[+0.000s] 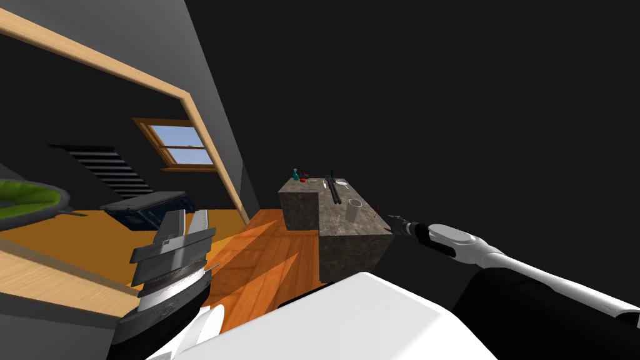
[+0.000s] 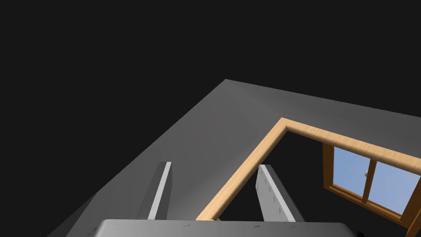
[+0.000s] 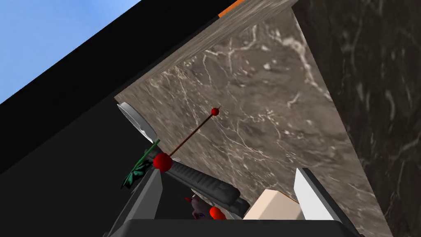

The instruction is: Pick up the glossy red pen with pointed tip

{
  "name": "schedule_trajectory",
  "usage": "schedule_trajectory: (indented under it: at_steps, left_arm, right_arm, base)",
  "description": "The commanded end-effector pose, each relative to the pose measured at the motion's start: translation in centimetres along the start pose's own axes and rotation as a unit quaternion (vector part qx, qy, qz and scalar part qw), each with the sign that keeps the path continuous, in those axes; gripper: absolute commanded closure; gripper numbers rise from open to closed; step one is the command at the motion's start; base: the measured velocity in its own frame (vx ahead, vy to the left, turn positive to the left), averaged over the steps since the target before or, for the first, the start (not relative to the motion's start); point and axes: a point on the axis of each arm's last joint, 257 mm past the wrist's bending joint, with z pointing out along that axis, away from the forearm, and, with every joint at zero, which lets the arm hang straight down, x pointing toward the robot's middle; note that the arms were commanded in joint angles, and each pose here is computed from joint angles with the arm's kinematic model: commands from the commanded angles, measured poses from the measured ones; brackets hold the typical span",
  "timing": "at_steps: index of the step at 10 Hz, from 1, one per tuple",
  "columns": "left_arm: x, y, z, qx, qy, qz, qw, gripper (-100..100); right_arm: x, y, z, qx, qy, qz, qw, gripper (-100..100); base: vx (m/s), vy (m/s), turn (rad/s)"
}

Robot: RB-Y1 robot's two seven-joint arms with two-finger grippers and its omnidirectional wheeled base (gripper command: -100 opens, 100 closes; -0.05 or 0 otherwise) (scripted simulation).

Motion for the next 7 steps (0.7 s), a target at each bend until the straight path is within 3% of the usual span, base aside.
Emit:
schedule_trajectory:
  at_steps: [1, 4, 7]
  left_arm:
    - [0.0, 0.0, 0.0, 0.0, 0.0, 0.0, 1.0, 0]
    - [0.0, 0.0, 0.0, 0.0, 0.0, 0.0, 1.0, 0]
    - [0.0, 0.0, 0.0, 0.0, 0.0, 0.0, 1.0, 0]
  right_arm:
    - [1.1, -3.2, -0.7, 0.011, 0.02, -0.049, 0.9985, -100]
    - [2.3, -6.8, -1.5, 0.018, 0.049, -0.118, 0.9916, -100]
    - [3.8, -7.4, -2.0, 0.002, 0.072, -0.169, 0.983, -100]
  base:
    - [0.036, -0.011, 0.205]
    - [0.021, -0.014, 0.205]
    - [-0.027, -0.036, 0.132]
